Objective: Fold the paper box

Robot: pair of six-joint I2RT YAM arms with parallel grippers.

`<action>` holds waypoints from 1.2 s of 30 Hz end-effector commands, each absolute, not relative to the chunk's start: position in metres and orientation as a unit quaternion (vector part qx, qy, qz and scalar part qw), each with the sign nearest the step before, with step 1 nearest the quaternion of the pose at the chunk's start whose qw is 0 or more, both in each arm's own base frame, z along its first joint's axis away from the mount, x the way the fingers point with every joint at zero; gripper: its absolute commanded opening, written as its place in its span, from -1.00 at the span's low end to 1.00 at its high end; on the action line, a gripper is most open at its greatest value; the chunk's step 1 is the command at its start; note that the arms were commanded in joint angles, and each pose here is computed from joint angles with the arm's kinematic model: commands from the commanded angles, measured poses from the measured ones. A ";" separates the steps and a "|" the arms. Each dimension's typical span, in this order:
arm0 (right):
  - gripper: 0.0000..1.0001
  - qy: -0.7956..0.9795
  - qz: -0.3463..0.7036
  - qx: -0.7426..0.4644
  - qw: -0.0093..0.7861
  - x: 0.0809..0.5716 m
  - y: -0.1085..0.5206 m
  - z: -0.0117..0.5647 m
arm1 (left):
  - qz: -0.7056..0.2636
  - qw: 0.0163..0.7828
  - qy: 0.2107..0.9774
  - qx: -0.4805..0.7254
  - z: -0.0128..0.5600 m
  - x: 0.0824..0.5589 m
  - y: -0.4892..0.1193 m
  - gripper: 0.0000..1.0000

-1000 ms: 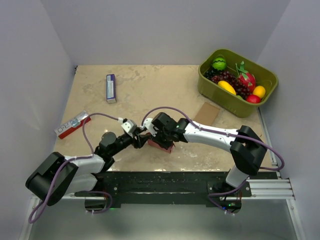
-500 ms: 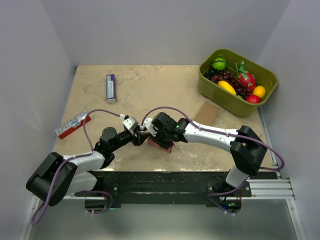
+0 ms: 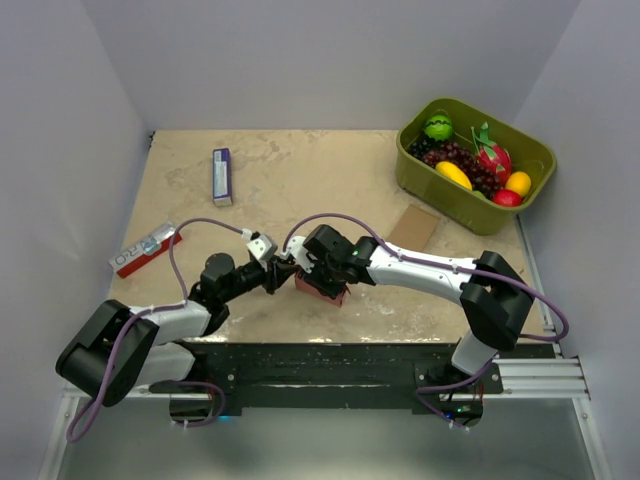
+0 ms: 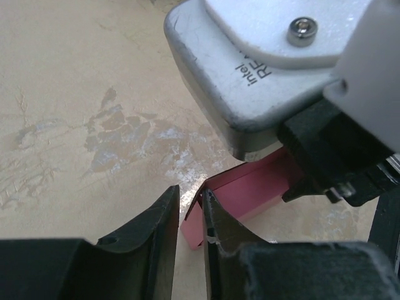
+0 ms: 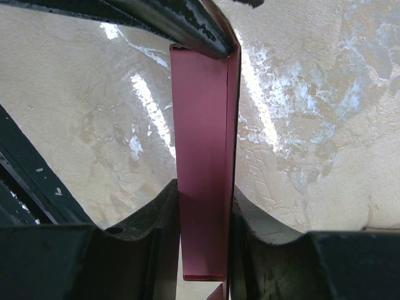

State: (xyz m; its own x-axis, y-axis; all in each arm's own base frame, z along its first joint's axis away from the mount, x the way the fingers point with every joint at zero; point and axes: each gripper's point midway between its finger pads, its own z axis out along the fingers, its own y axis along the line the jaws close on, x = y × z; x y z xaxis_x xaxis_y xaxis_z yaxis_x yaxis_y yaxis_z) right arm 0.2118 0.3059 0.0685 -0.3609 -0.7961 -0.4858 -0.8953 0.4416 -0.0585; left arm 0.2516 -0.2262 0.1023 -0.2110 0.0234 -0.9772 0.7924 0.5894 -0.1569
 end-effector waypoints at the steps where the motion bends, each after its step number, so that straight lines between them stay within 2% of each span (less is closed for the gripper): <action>1: -0.80 0.817 0.106 -0.515 0.237 0.215 0.306 0.073 | -0.346 0.583 0.668 0.307 0.122 0.260 -0.231 -0.62; 11: -0.80 0.817 0.105 -0.516 0.234 0.215 0.305 0.071 | -0.362 0.580 0.660 0.312 0.126 0.256 -0.235 -0.59; 18: -0.80 0.817 0.105 -0.516 0.234 0.215 0.306 0.071 | -0.377 0.575 0.656 0.311 0.128 0.251 -0.238 -1.00; 27: -0.80 0.821 0.094 -0.510 0.239 0.219 0.303 0.071 | -0.399 0.546 0.694 0.249 0.117 0.247 -0.237 -1.00; 36: -0.80 0.826 0.083 -0.505 0.238 0.222 0.302 0.068 | -0.364 0.558 0.719 0.196 0.105 0.240 -0.235 -1.00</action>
State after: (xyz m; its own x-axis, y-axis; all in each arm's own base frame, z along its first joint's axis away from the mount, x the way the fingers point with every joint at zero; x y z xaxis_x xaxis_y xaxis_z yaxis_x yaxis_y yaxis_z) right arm 0.2135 0.3031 0.0677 -0.3704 -0.7960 -0.4787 -0.8876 0.4553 -0.0703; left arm 0.2444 -0.2352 0.1034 -0.2966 -0.0717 -0.9523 0.7282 0.6282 -0.2741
